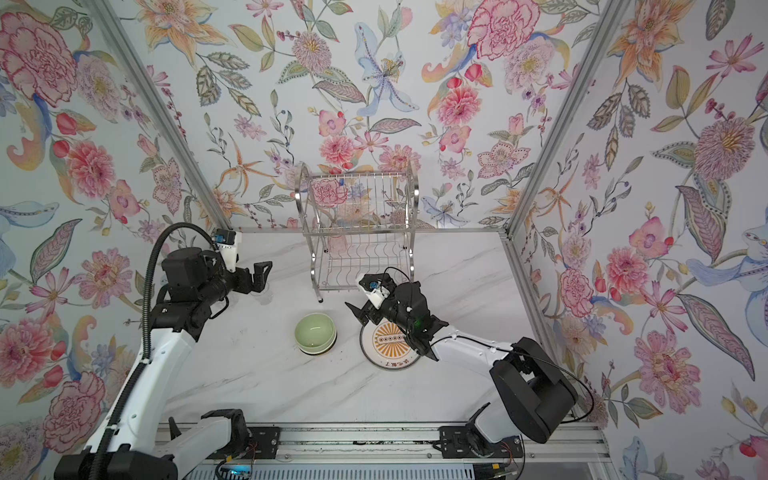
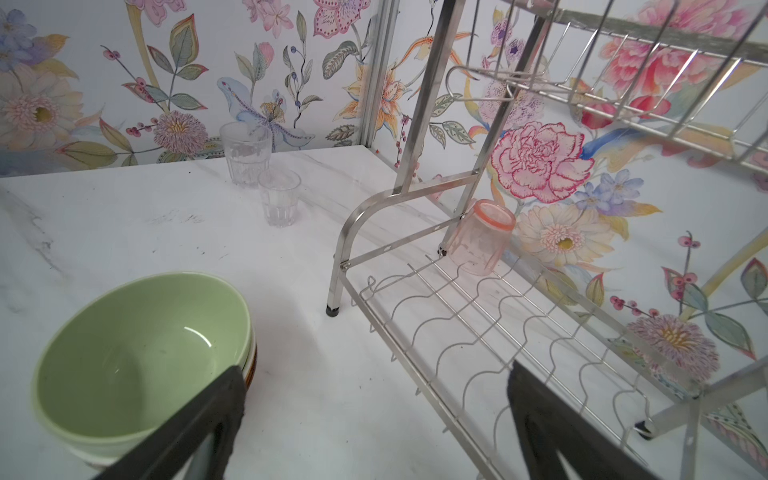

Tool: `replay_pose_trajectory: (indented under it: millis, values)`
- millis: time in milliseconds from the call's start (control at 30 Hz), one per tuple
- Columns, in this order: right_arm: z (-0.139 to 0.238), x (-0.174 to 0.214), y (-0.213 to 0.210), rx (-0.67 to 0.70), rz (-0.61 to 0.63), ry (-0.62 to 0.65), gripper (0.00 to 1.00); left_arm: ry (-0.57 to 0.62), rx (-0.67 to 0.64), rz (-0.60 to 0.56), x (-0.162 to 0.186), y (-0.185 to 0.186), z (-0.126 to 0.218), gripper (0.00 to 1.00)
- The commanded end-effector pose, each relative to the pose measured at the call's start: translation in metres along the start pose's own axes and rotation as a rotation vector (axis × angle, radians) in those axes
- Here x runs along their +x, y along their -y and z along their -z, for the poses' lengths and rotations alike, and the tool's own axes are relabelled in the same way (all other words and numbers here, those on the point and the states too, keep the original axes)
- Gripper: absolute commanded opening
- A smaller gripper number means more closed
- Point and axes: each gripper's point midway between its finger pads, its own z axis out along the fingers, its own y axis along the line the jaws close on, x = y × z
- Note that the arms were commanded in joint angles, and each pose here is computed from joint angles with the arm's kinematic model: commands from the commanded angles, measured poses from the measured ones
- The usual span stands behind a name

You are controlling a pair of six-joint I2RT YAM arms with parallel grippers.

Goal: Unload the mixed dishes from the dish rack
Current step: 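Lift the left gripper away from the standing small glass, then reach the right gripper into the rack toward the pink-rimmed glass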

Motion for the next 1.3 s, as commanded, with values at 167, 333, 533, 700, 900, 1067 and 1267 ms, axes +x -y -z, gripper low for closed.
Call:
replay_pose_trajectory:
  millis: [167, 333, 533, 700, 900, 1067, 1267]
  values:
    - [-0.035, -0.006, 0.019, -0.002, 0.033, 0.062, 0.99, 0.260, 0.082, -0.123, -0.003, 0.035, 0.026, 1.00]
    - [-0.057, -0.002, 0.027, -0.012, 0.039, 0.057, 0.99, 0.279, 0.110, -0.173, 0.015, 0.045, 0.029, 0.99]
    - [-0.084, 0.006, 0.037, -0.011, 0.065, 0.073, 0.99, 0.302, 0.148, -0.266, 0.038, 0.062, 0.025, 0.99]
    - [-0.104, 0.017, 0.064, 0.021, 0.073, 0.080, 0.99, 0.307, 0.136, -0.304, 0.051, 0.065, 0.021, 0.99]
    - [-0.134, 0.028, 0.080, 0.019, 0.090, 0.088, 0.99, 0.320, 0.112, -0.313, 0.054, 0.065, 0.018, 0.99]
    - [-0.157, 0.041, 0.087, 0.005, 0.095, 0.081, 0.99, 0.311, 0.124, -0.320, 0.055, 0.067, 0.016, 0.99]
    - [-0.181, 0.055, 0.100, 0.013, 0.107, 0.073, 0.99, 0.291, 0.155, -0.322, 0.059, 0.074, 0.010, 0.99]
